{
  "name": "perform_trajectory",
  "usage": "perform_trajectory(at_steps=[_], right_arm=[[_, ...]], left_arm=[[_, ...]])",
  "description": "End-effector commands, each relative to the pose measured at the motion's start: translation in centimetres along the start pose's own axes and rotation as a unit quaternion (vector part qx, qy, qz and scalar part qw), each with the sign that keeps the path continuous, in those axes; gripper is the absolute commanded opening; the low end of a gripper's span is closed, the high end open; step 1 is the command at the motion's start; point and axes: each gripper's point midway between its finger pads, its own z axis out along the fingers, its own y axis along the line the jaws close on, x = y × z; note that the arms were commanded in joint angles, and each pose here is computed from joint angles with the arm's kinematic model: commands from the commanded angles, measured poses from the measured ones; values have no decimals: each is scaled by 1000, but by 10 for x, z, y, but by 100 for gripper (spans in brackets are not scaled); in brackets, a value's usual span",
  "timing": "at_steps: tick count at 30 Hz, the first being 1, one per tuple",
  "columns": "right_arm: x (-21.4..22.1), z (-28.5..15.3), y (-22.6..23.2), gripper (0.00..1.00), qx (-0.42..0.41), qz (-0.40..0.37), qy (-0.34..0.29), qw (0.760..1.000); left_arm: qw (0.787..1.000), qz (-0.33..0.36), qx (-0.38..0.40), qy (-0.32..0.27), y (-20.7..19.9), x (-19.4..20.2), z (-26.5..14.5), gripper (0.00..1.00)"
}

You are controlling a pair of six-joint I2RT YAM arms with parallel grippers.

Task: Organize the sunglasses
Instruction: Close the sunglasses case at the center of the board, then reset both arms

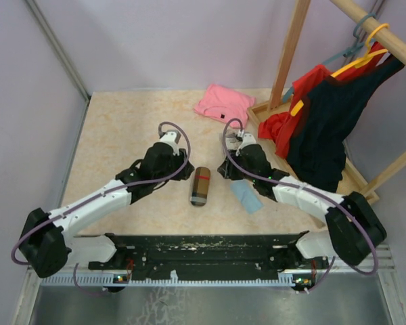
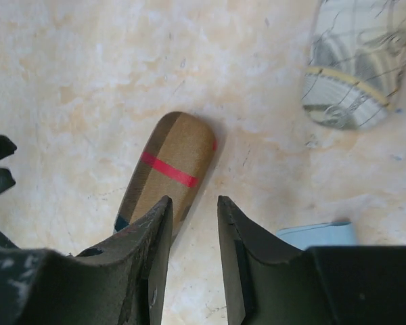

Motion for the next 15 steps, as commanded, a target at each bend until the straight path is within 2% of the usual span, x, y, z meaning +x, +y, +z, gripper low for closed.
perform_trajectory(at_steps=[1,4,9,13,15], right_arm=[[-51,-33,-1,35,29,-54,-106,992],[-72,-59,-6,42,51,-75,-156,984],[-97,-105,-5,48,56,-110,-234,964],[-100,-133,-1,56,39,-156,-267,950],[-98,-145,-2,59,34,-164,-282,945]], left_arm=[[997,-17,-38,-59,18,-26,-13,48],[994,-21,-52,-92,26,-39,-25,52],[988,-20,-67,-137,35,-55,-46,54],[982,-26,-80,-171,44,-64,-64,59],[977,-40,-91,-189,51,-65,-72,65]])
